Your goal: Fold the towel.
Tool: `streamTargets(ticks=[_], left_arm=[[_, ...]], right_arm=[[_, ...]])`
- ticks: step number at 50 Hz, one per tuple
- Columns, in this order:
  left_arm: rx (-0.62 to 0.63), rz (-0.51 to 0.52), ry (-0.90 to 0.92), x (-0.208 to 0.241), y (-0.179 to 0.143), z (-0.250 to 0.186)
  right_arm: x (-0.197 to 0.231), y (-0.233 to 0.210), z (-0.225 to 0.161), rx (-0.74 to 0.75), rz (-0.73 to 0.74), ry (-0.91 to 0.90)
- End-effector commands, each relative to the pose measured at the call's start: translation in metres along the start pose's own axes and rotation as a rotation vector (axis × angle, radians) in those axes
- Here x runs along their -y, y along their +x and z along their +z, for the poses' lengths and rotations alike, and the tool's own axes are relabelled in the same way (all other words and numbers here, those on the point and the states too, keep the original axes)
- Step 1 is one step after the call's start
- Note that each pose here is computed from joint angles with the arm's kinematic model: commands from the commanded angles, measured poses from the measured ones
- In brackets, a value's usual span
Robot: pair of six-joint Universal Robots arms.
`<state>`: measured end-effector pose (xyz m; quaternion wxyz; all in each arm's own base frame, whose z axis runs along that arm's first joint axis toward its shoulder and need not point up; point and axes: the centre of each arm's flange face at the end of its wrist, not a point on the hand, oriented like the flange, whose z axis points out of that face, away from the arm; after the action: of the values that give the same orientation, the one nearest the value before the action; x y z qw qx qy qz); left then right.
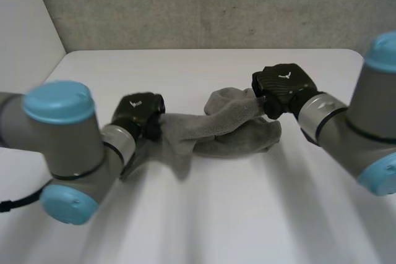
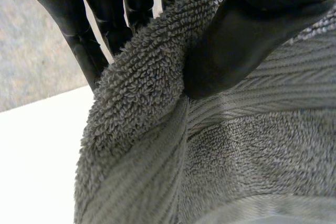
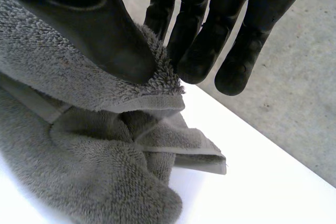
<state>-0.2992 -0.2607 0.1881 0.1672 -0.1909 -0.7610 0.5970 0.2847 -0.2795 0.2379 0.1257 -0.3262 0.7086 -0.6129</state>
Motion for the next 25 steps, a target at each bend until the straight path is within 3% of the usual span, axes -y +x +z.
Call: streamTargets(ticks=[1,7,14,20,25], left_arm=[[-0.04,-0.007,0.09,0.055,-0.01,-0.027],[-0.071,-0.004,0.168,0.091,-0.023,-0.04],[-0.112,0.0,0.161,0.094,-0.025,-0.035],[-0.113,0.026,0.078,0.064,-0.03,0.006],[-0.106,0.09,0.127,0.07,-0.032,0.045]], right_arm=[[0.051,0.015,-0.035,0.072,-0.004,0.024],[0.089,0.028,-0.056,0.078,-0.056,0.101],[0.085,0.026,-0.053,0.091,-0.104,0.063],[0.059,0.002,-0.015,0.187,-0.132,0.014],[0.056,-0.014,0.026,0.194,-0.185,0.102]])
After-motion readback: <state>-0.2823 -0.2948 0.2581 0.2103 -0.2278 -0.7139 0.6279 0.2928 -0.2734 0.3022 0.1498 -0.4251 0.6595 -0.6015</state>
